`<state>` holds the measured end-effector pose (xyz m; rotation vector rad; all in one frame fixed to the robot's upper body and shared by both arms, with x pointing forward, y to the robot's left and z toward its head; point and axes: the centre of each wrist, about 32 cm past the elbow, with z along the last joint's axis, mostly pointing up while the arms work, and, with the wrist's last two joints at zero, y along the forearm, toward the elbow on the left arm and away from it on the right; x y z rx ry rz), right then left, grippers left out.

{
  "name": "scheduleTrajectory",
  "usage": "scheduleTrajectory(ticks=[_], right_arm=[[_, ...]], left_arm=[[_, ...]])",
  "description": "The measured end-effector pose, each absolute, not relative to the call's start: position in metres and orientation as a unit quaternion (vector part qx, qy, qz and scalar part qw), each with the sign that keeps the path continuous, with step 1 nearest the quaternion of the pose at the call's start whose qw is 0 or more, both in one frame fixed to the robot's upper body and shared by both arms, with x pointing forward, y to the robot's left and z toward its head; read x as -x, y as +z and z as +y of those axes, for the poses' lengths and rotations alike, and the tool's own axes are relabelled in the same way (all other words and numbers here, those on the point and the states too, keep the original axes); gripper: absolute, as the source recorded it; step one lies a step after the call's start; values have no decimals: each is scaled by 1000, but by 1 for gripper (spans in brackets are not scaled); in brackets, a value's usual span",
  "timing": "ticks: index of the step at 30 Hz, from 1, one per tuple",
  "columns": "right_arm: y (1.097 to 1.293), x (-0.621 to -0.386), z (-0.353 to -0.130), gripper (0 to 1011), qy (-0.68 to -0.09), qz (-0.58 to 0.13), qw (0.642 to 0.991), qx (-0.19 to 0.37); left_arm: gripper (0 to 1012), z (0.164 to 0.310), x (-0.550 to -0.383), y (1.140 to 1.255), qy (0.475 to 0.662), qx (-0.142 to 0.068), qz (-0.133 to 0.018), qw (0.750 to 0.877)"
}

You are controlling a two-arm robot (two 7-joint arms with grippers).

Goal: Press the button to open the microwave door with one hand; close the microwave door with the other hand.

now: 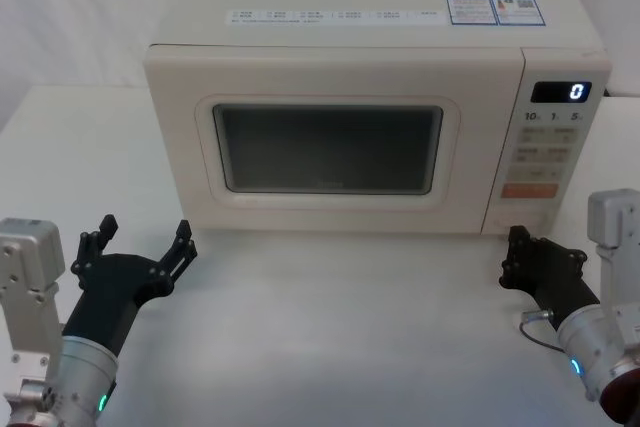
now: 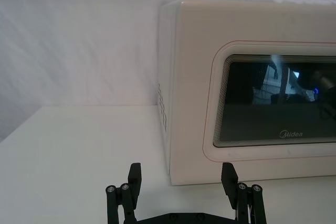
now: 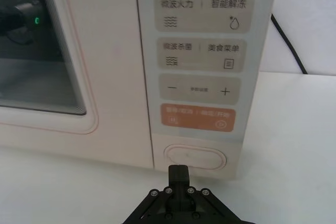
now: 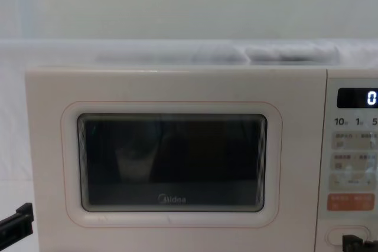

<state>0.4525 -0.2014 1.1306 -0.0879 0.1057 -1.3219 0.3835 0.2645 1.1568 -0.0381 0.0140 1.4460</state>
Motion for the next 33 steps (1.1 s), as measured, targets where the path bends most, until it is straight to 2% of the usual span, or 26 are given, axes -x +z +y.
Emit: scheduleTrajectory(ticks=[33], right_arm=[[1126,-475,-195,0,-628,52,776,29]], left_arm=[[1001,265,-384,1157,662,17,6,750]])
